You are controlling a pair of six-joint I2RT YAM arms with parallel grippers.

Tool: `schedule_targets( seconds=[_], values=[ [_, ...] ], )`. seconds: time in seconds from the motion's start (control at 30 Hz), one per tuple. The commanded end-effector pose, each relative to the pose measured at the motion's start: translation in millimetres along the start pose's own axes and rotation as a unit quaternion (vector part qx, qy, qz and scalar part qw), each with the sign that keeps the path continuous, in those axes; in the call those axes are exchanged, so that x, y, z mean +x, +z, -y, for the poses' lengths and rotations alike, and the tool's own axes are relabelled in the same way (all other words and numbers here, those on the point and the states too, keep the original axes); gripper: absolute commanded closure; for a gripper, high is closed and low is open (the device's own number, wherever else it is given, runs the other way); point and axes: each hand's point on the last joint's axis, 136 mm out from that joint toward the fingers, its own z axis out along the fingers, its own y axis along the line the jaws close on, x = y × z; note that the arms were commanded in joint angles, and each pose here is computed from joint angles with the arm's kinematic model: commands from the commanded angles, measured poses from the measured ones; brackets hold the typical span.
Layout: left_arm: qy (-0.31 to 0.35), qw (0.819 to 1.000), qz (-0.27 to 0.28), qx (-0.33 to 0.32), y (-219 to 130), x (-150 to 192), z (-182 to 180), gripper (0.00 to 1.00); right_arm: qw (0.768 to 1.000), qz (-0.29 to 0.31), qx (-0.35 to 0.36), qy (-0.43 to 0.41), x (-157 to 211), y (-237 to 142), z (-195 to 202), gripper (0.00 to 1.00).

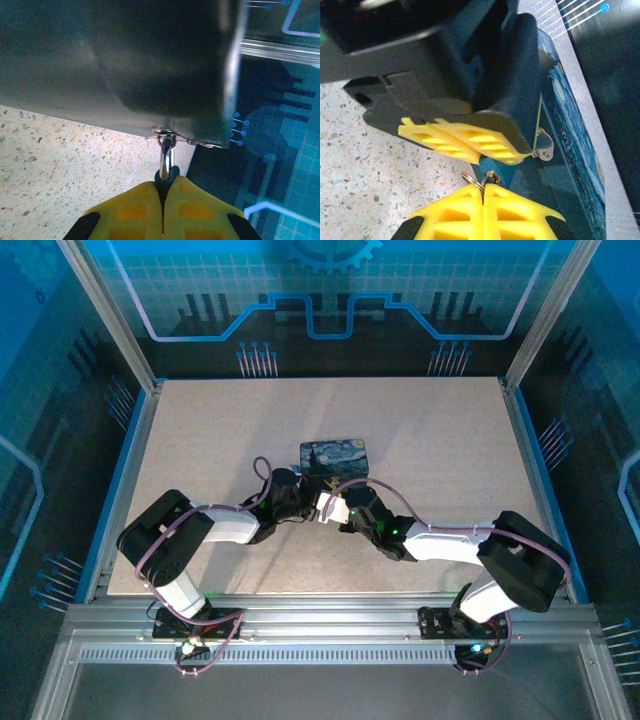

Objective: Unlock the padlock with the key

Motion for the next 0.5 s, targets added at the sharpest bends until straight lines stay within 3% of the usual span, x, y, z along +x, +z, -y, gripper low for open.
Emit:
schedule_targets(
  seconds=[0.0,0.2,0.47],
  values=[
    [0.009,0.999,-0.019,0.031,0.2,10.7,16.7,1.0,0.995,0.047,0.017,0.084,-31.1,-2.7,15.6,1.0],
    [0.008,0.999,-0.017,0.027,0.7,10.0,14.0,1.0,0.979,0.055,0.006,0.198,-29.7,3.9,12.9,1.0],
    [0.008,1.0,-0.017,0.023,1.5,10.0,10.4,1.0,0.93,0.077,-0.039,0.356,-24.3,6.8,8.6,1.0]
  ],
)
